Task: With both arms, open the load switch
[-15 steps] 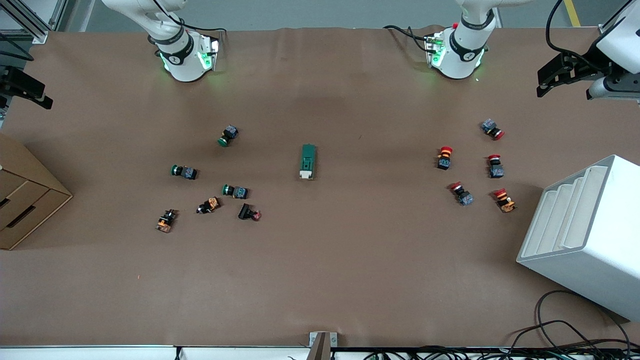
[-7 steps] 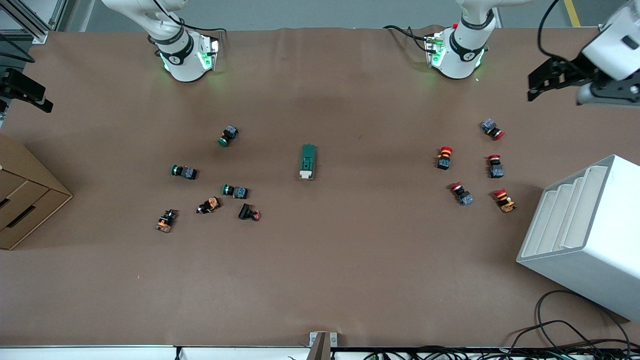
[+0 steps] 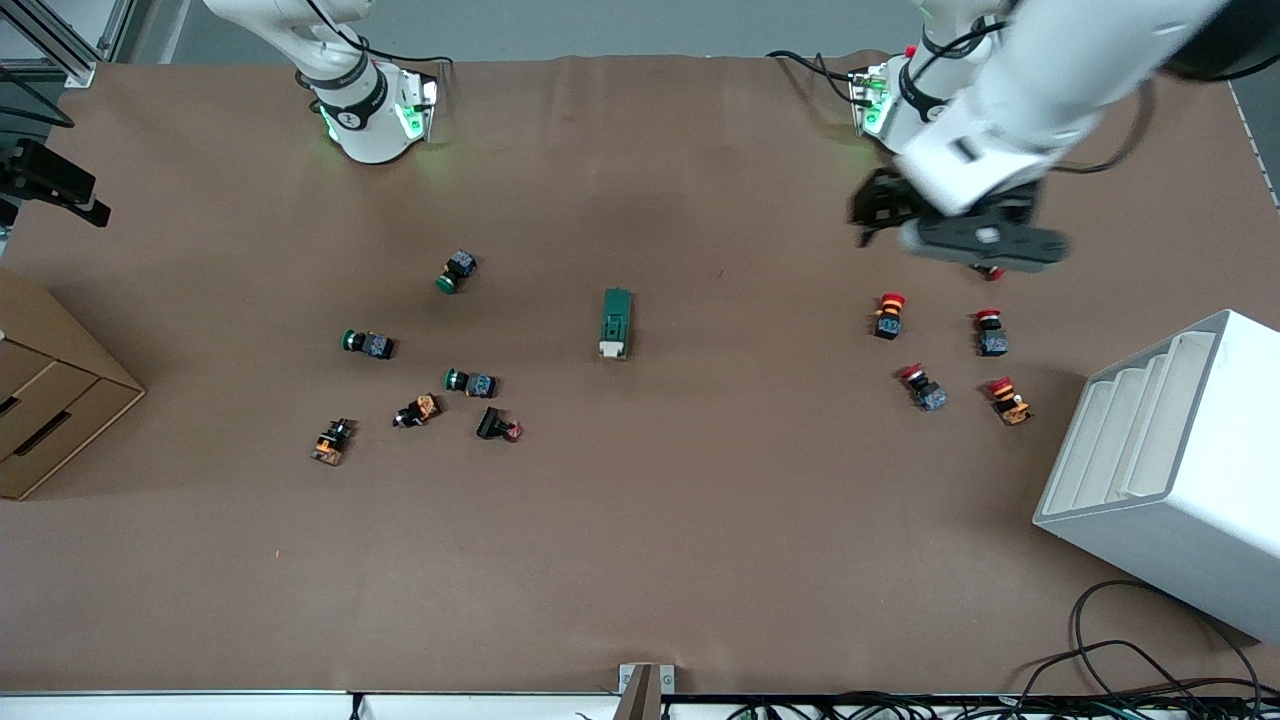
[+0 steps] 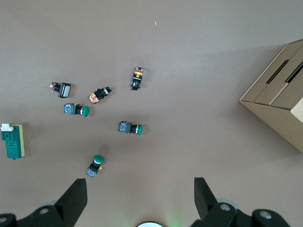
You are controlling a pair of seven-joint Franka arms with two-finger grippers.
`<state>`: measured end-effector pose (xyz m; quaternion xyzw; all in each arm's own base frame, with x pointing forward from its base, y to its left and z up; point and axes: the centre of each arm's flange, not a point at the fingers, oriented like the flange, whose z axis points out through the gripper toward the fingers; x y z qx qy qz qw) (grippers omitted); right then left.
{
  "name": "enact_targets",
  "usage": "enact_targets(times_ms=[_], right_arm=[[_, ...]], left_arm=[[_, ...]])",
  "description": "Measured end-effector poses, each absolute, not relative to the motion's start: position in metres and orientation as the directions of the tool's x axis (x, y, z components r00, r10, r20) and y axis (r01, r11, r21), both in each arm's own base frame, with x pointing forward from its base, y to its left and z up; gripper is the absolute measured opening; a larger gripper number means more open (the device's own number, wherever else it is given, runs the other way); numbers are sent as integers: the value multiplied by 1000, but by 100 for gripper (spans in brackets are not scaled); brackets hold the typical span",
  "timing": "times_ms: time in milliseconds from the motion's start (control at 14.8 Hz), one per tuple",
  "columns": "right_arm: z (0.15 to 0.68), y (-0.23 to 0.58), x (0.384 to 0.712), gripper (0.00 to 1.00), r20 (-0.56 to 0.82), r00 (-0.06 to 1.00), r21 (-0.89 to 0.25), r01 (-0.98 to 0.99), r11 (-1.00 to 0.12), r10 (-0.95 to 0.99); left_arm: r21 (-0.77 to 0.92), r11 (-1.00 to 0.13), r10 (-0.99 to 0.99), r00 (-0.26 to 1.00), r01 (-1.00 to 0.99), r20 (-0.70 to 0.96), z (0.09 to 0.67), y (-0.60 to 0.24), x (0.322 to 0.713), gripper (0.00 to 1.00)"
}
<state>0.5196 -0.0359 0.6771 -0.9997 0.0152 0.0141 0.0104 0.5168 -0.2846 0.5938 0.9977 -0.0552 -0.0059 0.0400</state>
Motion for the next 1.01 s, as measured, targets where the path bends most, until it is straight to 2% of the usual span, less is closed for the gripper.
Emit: enact_targets(times_ms=[203,541,1014], right_arm=[[676,-21,521,100,-32,996,-18,-85,-996,-84],[663,31,527,100,-61,966,-1,-253,-968,-252],[585,101,565,100,-131,857,91,-490,-867,-498]], left_arm=[[85,-996,-24,999,-26,26,542,-357,501,100],[31,-997,67,993,65,96,455,-453,454,100],[-55,-987,133,956,152,260,334,-543,387,100]])
